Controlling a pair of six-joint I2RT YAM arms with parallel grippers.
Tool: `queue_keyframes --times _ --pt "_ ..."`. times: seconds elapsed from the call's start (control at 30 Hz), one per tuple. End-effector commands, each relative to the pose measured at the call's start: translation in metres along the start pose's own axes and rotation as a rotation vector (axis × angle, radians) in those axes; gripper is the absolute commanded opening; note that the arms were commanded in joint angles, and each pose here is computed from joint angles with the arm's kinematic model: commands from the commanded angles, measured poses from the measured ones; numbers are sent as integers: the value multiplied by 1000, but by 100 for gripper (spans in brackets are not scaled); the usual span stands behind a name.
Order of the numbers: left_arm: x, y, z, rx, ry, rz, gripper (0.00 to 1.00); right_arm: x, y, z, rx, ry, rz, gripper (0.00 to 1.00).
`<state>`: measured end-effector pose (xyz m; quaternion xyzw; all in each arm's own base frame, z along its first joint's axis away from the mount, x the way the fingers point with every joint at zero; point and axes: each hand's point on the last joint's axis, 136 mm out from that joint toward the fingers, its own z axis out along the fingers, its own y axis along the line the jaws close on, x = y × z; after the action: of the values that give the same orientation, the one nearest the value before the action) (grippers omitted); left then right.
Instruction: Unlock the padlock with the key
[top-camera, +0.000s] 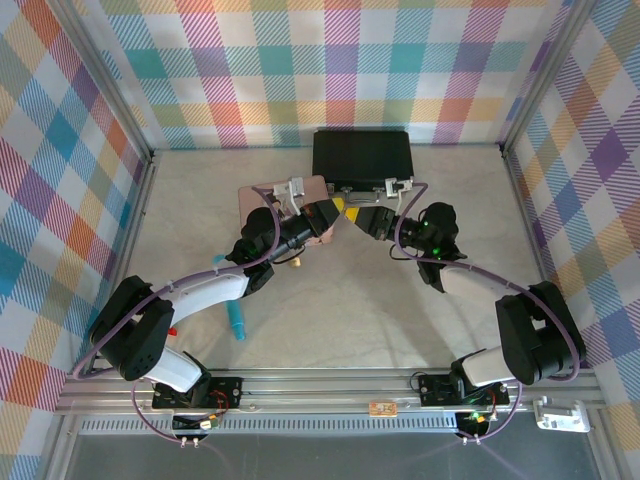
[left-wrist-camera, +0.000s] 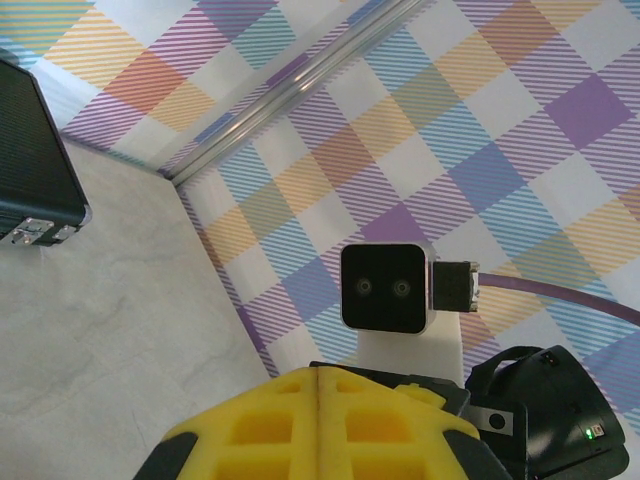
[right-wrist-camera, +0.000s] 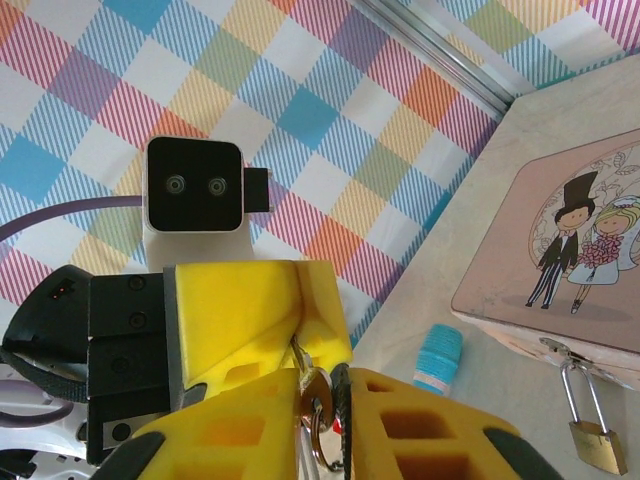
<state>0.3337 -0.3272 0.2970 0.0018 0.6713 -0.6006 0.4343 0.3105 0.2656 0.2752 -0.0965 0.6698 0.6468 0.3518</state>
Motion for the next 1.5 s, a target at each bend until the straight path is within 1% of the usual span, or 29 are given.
queue_keyframes --times 0.0,0.1,0.2,0.3,0.33,0.4,0.43,0.47,0.5,0.63,0.73,0.83,0.9,1.03,1.07,1.1,1.17,1.33,1.47 --pt "-16 -29 -9 82 -57 29 0 4 3 0 -18 1 -8 18" --pt "-16 -29 -9 82 -57 28 0 3 3 1 -20 0 -11 11" --pt "-16 -30 -10 84 -58 26 0 3 3 1 -23 0 -15 0" --pt "-17 -31 -11 87 -59 25 0 3 1 1 -15 -4 -25 0" --pt "-18 -32 -11 84 -60 24 7 2 1 1 -11 -6 -31 0" --pt "-21 -26 -15 50 -69 20 50 2 0 1 4 -1 -42 0" --pt "-25 -22 -19 24 -75 17 67 3 -2 1 17 4 -52 0" --pt "-28 -15 -24 -7 -83 15 76 4 -4 0 37 10 -56 0" --pt "-34 -9 -30 -33 -91 16 81 5 -6 -1 55 16 -67 0" --pt "-44 26 -54 -186 -57 4 83 11 -15 -7 130 36 -87 0" --pt "-42 60 -78 -356 -19 -8 83 17 -24 -11 185 56 -86 0" --pt "-24 93 -104 -537 54 7 82 23 -33 -16 238 74 -81 0" --pt "-6 115 -122 -645 110 -12 83 28 -41 -19 274 88 -73 0" --pt "25 142 -141 -741 185 -58 81 35 -53 -23 334 114 -58 0" --pt "30 149 -145 -778 196 -58 79 36 -55 -24 345 116 -57 0" --pt "35 158 -151 -823 212 -55 75 37 -57 -25 354 117 -54 0" --pt "42 166 -152 -864 234 -28 69 37 -59 -26 364 113 -53 0" --pt "58 188 -141 -915 287 15 62 37 -58 -28 363 104 -55 0" --pt "62 207 -126 -907 274 36 56 38 -57 -30 366 101 -58 0"
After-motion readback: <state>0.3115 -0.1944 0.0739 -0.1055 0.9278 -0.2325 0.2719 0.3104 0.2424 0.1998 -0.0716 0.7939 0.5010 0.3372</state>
